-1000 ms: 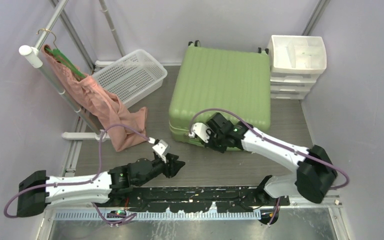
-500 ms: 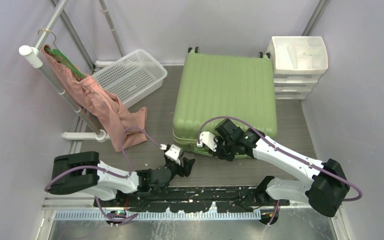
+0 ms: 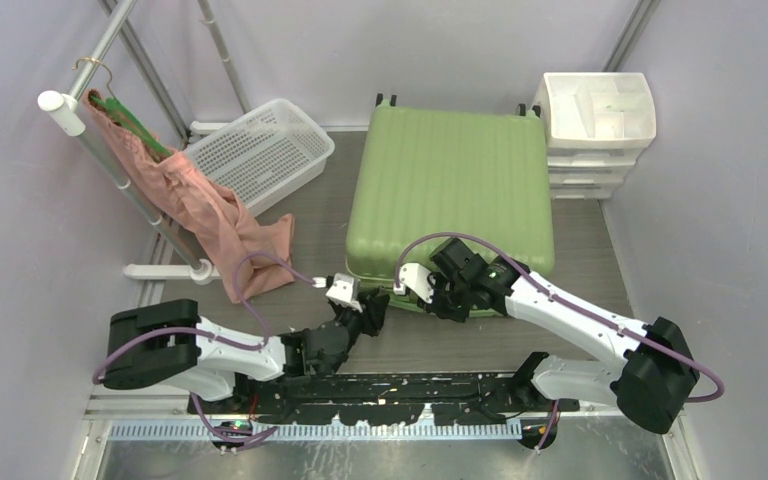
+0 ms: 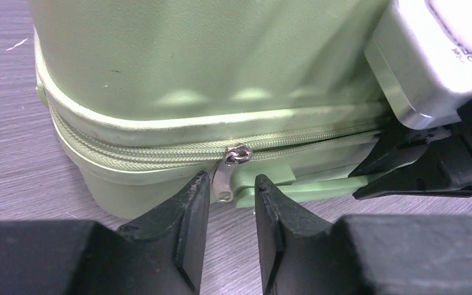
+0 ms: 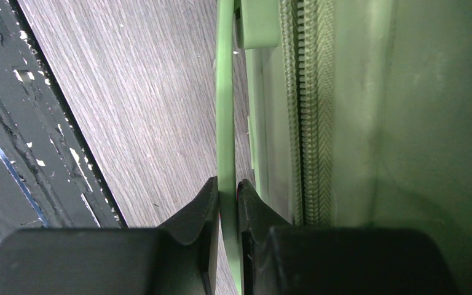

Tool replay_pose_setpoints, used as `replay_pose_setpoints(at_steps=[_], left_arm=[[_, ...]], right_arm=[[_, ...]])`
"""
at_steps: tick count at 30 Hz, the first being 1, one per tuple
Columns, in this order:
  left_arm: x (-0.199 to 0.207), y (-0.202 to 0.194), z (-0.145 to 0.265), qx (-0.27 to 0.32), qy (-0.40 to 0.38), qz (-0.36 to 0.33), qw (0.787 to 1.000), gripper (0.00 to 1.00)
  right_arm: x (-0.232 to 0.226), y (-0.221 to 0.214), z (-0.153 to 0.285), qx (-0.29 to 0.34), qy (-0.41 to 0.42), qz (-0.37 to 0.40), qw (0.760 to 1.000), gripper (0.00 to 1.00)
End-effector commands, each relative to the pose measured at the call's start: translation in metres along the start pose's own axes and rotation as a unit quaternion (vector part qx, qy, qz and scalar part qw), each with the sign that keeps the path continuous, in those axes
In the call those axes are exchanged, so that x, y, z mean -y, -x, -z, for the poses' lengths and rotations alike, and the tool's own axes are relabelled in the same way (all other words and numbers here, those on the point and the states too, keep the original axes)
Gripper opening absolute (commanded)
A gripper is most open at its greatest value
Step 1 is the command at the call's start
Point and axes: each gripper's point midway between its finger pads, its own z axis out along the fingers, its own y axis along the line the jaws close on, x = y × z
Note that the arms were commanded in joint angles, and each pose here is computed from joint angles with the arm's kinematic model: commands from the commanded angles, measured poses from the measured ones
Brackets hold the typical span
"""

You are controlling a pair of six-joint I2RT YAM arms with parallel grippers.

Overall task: Open, take out, and arrange the luggage
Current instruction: Adjust the luggage at the center of the board, then unzip the luggage at the center of the board.

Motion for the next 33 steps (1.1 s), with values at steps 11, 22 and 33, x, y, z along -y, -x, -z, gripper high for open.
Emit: replay_pose_setpoints(at_steps=[11,22,33], left_arm=[[0.010,0.031,-0.001,-0.005,-0.021,-0.006,1.000,0.04],[-0.003,0.011,0.002,-0.035,-0.023,0.016,0.999,0.31],[-0.001,-0.001,-0.008,-0.010,-0.044,-0.003,0.999,0.37]], right_arm=[[-0.004,0.021,0.010,0.037,0.014,-0.059,0.997,0.04],[-0.003,0.020,0.009,0.034,0.013,-0.058,0.998,0.04],[-0.005,0.019,0.008,0.029,0.016,-0.055,0.998,0.04]])
